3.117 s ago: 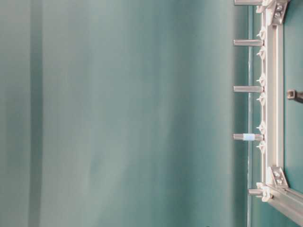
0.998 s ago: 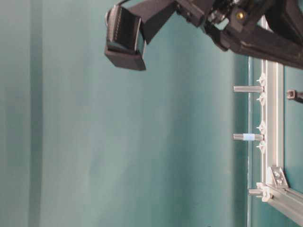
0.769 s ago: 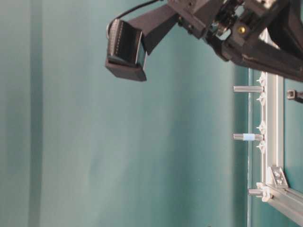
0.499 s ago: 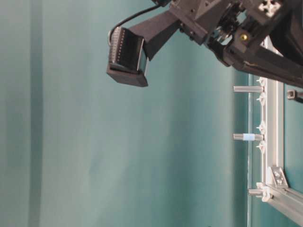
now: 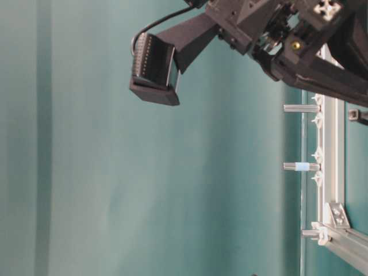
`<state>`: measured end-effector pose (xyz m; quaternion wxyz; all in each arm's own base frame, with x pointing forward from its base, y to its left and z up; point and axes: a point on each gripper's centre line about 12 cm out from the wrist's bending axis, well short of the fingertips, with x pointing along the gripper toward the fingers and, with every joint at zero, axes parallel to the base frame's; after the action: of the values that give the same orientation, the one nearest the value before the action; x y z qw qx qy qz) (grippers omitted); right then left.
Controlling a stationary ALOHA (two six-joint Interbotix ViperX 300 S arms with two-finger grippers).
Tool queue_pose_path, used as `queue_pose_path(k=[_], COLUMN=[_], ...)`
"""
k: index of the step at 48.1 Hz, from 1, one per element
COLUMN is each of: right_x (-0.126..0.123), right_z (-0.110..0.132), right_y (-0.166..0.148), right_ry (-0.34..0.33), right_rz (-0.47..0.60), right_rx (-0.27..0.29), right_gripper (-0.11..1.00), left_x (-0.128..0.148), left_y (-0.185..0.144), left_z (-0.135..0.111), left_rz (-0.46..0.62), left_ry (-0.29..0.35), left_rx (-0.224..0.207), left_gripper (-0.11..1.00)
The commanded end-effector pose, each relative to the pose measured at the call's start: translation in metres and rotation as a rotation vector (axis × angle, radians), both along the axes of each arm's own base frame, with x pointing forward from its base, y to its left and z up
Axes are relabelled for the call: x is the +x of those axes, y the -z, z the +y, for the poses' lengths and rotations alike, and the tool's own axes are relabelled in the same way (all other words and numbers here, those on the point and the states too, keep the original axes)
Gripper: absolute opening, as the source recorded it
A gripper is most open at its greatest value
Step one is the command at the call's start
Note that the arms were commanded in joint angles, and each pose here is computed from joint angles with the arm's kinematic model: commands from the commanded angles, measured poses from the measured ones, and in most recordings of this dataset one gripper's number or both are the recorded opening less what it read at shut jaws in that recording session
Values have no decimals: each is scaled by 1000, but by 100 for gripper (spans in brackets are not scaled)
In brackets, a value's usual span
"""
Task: Insert the wire through the string loop located in the center.
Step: 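Move the right gripper left, pushing the plug through the zip-tie loop, then move the left gripper to the plug emerging from the loop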
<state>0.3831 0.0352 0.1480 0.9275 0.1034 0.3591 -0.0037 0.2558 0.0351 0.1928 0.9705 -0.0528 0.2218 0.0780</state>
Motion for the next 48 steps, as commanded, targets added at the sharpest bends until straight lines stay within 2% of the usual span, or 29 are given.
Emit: queue_pose_path(k=[1, 19, 37, 48], right_x=[5, 6, 6, 6], right_z=[1, 1, 1, 1], right_y=[-11, -12, -12, -13], right_ry=[-3, -3, -3, -1], right_rz=[-37, -40, -40, -41], right_rx=[3, 3, 3, 3], right_gripper=[8, 8, 8, 8], left_x=[11, 65, 108, 123], left_y=[-9, 11, 21, 31], left_z=[-4, -29, -38, -44], left_rz=[-22, 100, 142, 163], left_ry=[15, 116, 142, 154], left_rx=[-4, -13, -18, -19], left_gripper=[75, 75, 75, 76])
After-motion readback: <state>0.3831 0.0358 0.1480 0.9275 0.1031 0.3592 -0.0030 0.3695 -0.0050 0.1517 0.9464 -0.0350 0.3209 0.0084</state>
